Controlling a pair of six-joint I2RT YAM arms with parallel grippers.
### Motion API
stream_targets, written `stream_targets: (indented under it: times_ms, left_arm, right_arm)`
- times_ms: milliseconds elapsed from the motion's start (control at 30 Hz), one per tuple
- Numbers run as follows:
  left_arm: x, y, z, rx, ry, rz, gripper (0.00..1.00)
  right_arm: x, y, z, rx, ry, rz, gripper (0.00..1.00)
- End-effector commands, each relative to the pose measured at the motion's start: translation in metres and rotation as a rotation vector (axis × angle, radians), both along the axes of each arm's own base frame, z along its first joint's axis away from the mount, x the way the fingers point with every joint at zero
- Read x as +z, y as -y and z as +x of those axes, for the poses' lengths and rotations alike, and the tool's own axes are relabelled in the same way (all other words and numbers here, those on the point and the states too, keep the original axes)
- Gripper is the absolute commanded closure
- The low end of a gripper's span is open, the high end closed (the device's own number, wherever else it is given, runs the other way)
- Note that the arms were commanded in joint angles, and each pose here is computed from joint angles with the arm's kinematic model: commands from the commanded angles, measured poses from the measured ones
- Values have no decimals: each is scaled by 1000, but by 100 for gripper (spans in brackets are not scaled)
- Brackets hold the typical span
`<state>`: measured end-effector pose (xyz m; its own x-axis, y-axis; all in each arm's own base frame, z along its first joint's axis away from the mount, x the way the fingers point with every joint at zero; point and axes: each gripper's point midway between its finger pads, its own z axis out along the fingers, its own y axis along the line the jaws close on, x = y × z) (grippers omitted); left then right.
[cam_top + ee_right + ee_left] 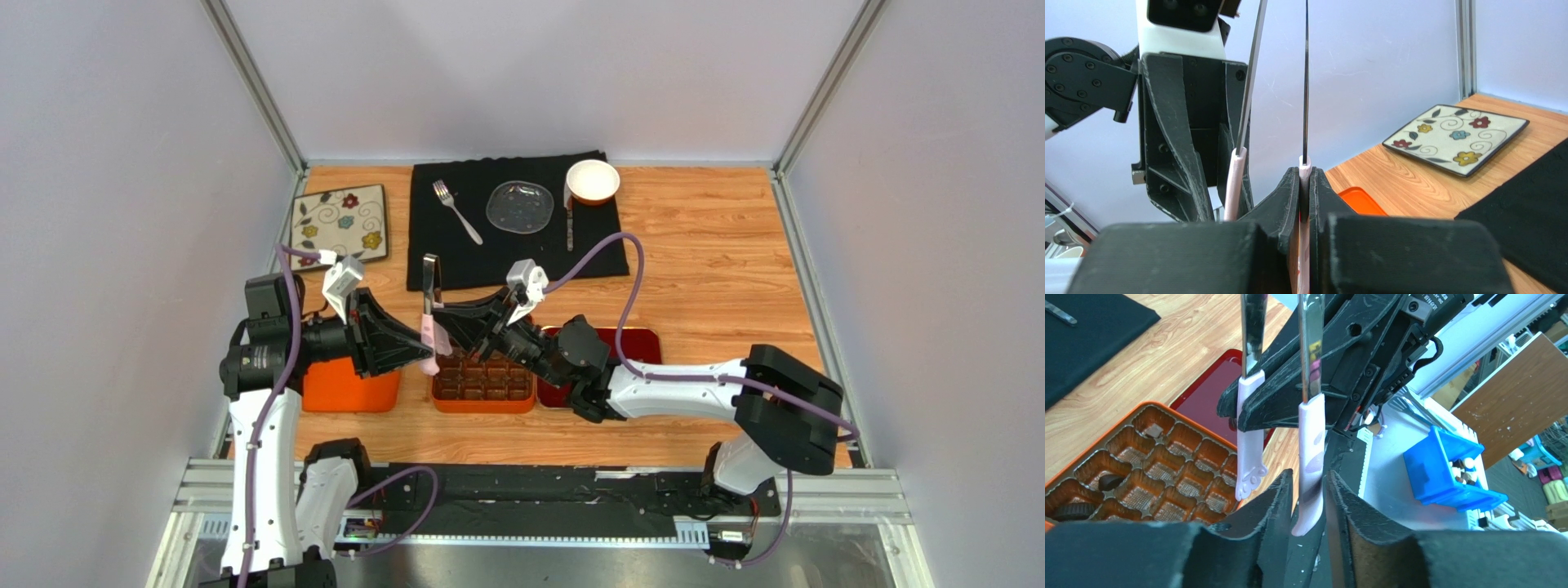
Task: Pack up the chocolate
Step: Adjust the clamp.
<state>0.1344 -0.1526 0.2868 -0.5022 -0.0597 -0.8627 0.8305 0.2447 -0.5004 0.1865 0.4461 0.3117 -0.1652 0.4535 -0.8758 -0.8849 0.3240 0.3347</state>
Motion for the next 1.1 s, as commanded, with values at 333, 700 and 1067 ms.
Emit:
stream_targets:
  times_ms: [333, 700, 1067]
  left_arm:
    - [42, 6, -34, -234, 27, -189, 76]
    - [-4, -1, -15, -272, 4, -104, 100]
    - [13, 14, -17, -432, 105, -9, 100]
  right_arm:
    - [47, -1, -4, 48, 56, 211, 98]
    - [27, 68, -15, -9, 47, 4, 71]
    - [40, 148, -39, 375, 66, -442, 24]
